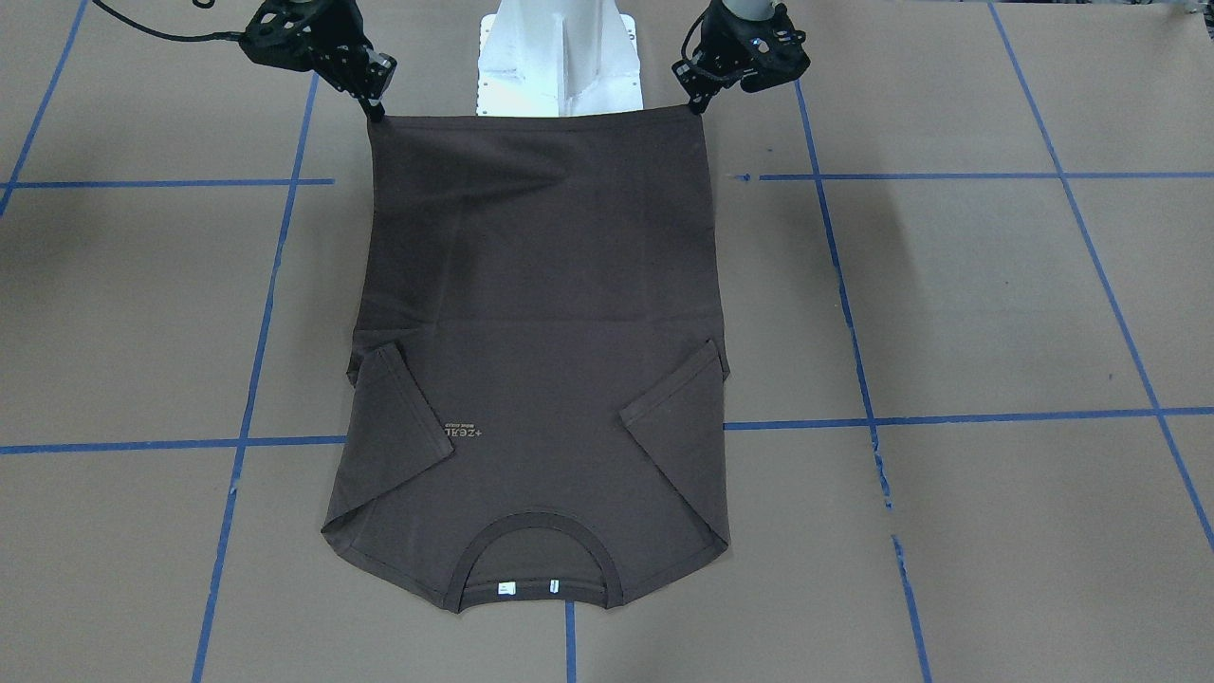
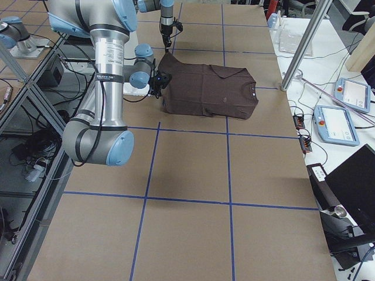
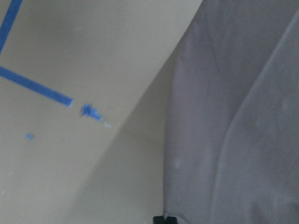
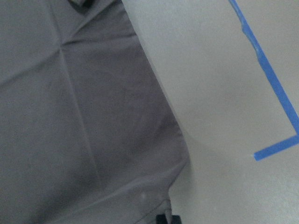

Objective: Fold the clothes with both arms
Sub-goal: 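Lift the hem with both grippers and fold it toward the collar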

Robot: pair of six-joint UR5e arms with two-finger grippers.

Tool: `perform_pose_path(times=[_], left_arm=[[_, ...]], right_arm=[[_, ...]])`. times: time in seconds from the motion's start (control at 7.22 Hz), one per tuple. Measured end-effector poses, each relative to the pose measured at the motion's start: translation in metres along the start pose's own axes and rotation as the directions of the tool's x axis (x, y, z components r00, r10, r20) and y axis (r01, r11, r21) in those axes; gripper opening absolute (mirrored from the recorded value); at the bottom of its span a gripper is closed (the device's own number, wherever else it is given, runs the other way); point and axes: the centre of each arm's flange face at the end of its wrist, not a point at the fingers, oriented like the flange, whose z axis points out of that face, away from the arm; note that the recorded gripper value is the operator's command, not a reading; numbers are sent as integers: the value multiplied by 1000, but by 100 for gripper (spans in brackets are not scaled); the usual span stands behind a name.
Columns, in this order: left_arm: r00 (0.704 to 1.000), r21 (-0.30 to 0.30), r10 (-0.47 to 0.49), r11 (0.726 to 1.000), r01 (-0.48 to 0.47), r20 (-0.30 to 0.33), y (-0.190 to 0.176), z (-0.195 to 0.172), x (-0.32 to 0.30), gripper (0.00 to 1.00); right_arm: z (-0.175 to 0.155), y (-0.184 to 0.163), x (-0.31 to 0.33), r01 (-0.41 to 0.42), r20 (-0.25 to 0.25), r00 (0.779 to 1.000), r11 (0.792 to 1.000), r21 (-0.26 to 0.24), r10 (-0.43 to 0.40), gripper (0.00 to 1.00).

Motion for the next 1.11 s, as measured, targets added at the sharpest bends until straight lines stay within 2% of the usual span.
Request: perform_pose_path(times=[0.28, 0.55, 0.83, 1.11], left_arm=[[1000, 102, 0, 995, 3, -29, -65, 2, 41, 0], [999, 211, 32, 977, -24, -31, -142, -7, 63, 0], [997, 276, 45, 961, -26, -61, -204, 4, 85, 0], [994, 337, 29, 941, 8, -103, -263, 3, 103, 0]], right_arm=[[8, -55, -33, 7, 3, 1000, 999, 44, -7, 0], [22, -128, -74, 37, -50, 998, 993, 108, -32, 0], [41, -213, -105, 94, -119, 990, 982, 162, -75, 0], [75, -274, -158, 95, -167, 984, 977, 190, -63, 0]])
